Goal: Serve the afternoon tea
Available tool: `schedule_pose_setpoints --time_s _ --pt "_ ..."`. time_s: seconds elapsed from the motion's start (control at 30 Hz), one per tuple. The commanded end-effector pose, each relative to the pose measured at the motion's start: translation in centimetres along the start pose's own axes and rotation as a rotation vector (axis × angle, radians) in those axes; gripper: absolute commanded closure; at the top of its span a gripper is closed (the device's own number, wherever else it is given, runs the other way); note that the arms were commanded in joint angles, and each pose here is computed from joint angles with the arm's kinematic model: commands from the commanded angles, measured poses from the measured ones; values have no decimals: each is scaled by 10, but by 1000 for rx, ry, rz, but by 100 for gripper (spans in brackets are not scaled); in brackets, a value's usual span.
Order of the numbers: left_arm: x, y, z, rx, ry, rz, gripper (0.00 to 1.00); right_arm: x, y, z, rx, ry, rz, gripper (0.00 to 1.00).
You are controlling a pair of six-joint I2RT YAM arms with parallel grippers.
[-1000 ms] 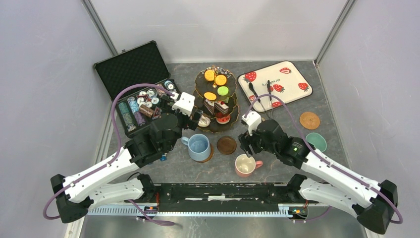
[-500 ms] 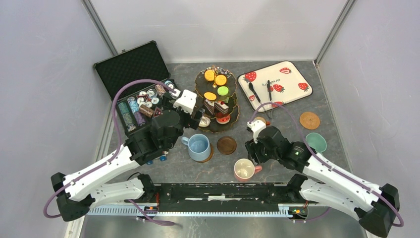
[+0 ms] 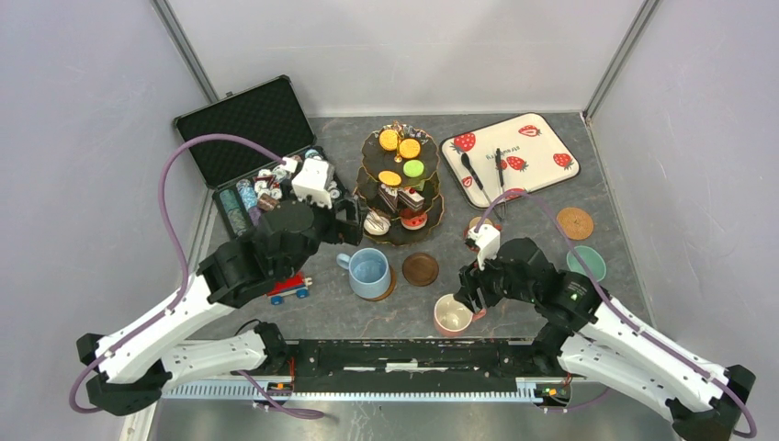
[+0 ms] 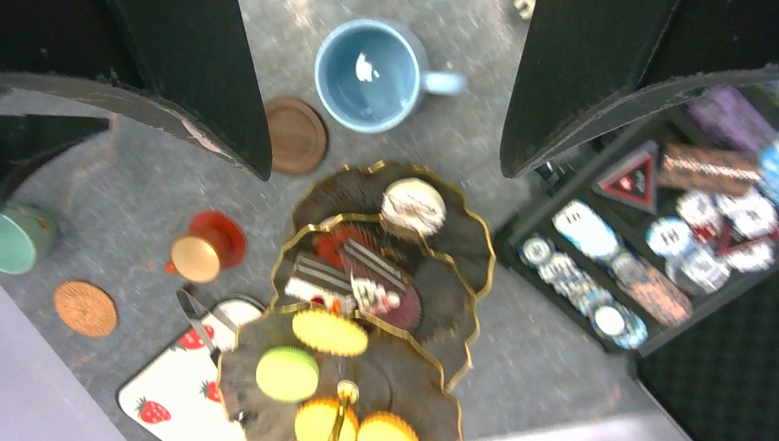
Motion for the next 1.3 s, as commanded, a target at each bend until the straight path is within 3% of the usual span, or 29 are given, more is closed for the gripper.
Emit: schedule_pose_setpoints --time_s 0.0,0.3,0.47,0.6,0.7,0.83,1.27 --pt "14 -5 41 200 125 39 0 -15 9 20 -4 55 -80 35" --pt "13 -39 103 201 377 179 1 -32 -11 41 -22 129 34 48" --pt "2 -57 134 214 471 215 8 -36 -17 33 -39 85 88 65" --pt "-9 -65 154 239 489 227 9 -39 -19 16 -64 26 123 86" --pt "-19 -72 169 238 509 232 14 -43 -17 4 -73 -15 121 95" --pt "-32 -75 176 195 516 216 24 -44 -13 -19 -58 -64 124 98" --pt "-61 -92 204 113 580 231 42 -32 -15 -54 -37 -173 168 100"
Point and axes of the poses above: each gripper's point midway between its finger pads, its own x axis back along the fingers, its own y axis along the line the jaws close on, z = x × y, the point moved 2 cm from there along x, back along the fingers, and after that the axes turned 4 degrees about -x, right-handed, at the moved point
